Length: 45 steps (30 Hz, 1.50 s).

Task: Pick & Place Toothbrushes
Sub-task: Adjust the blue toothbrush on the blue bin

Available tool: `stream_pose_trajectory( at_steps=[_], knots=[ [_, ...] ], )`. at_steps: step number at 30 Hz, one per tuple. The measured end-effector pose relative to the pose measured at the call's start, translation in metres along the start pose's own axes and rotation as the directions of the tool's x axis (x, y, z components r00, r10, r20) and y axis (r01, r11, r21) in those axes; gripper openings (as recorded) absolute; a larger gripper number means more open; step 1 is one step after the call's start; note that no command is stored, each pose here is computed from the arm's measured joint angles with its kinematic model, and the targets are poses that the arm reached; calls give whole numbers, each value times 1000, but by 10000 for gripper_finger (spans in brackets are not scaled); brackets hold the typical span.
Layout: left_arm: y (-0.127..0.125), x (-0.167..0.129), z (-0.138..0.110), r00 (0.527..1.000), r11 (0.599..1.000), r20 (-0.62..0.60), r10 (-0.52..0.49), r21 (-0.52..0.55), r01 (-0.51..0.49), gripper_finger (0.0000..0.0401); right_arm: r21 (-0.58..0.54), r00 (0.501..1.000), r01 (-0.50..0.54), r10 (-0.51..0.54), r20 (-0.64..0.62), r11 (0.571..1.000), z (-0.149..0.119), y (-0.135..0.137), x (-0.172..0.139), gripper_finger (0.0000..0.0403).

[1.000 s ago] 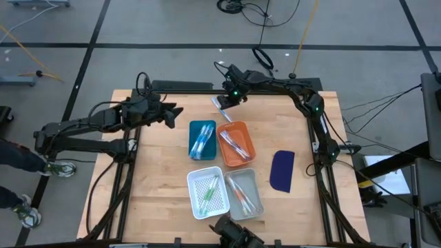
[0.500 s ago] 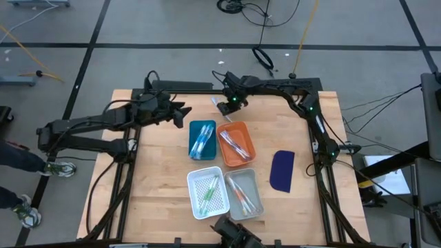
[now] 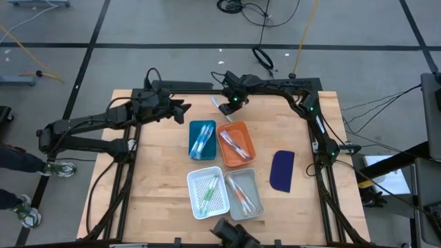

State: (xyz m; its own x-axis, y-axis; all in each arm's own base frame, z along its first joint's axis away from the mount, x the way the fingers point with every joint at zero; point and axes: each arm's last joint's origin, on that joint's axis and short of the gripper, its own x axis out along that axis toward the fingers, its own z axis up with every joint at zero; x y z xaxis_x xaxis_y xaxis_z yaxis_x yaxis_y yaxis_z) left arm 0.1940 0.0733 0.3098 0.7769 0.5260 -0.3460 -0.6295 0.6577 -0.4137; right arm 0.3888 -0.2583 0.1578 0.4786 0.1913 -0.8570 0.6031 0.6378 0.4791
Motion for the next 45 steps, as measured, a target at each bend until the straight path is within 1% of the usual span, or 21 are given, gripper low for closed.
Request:
stream_pose_trajectory(
  at_steps=[4, 5, 8, 9, 11, 16, 19, 23, 28, 30, 32, 36, 39, 43, 45],
  knots=[
    [1, 0, 1, 1000, 1000, 3, 6, -3, -6, 223, -31, 1000, -15, 16, 12, 999, 2, 6, -1, 116],
    [1, 0, 1, 1000, 1000, 3, 6, -3, -6, 223, -51, 999, -46, 47, 14, 998, 4, 9, -4, 116],
    [1, 0, 1, 1000, 1000, -1, 0, -3, 0, 223, -117, 977, -207, 213, 35, 971, 11, 19, -11, 116],
    [1, 0, 0, 1000, 1000, -6, -10, -3, 10, 223, -115, 971, -229, 236, 44, 967, 13, 21, -13, 116],
    [0, 0, 0, 1000, 1000, -12, -18, -4, 18, 223, -103, 969, -234, 241, 61, 967, 15, 21, -13, 116],
    [0, 0, 0, 999, 1000, -19, -30, -6, 30, 223, -73, 959, -275, 279, 50, 959, 18, 9, -11, 116],
    [0, 0, 0, 999, 1000, -20, -31, -6, 31, 223, -15, 962, -269, 269, 46, 963, 18, -1, -12, 116],
    [0, 0, 0, 999, 999, -19, -31, -6, 31, 223, 15, 958, -281, 280, 63, 959, 21, -8, -17, 116],
    [0, 0, 0, 999, 999, -17, -31, -7, 31, 223, 114, 937, -349, 345, 57, 930, 23, -9, -19, 116],
    [-1, 0, 2, 999, 999, -4, -38, -10, 38, 223, 134, 932, -361, 357, 58, 923, 23, -7, -19, 116],
    [-1, 0, 3, 999, 999, 11, -47, -12, 47, 223, 157, 917, -399, 395, 60, 903, 24, -4, -18, 116],
    [-3, 0, 7, 997, 998, 50, -61, 4, 61, 223, 136, 896, -442, 429, 119, 887, 32, 3, -19, 116],
    [-1, 1, 9, 997, 999, 60, -52, -9, 53, 223, 125, 889, -452, 437, 135, 883, 35, 4, -20, 116],
    [2, 3, 9, 998, 998, 53, -41, -55, 44, 223, 84, 894, -438, 424, 142, 895, 35, 3, -20, 116],
    [5, 9, 8, 999, 996, 33, -35, -77, 38, 223, 55, 902, -415, 403, 154, 908, 35, 3, -19, 116]
  ],
)
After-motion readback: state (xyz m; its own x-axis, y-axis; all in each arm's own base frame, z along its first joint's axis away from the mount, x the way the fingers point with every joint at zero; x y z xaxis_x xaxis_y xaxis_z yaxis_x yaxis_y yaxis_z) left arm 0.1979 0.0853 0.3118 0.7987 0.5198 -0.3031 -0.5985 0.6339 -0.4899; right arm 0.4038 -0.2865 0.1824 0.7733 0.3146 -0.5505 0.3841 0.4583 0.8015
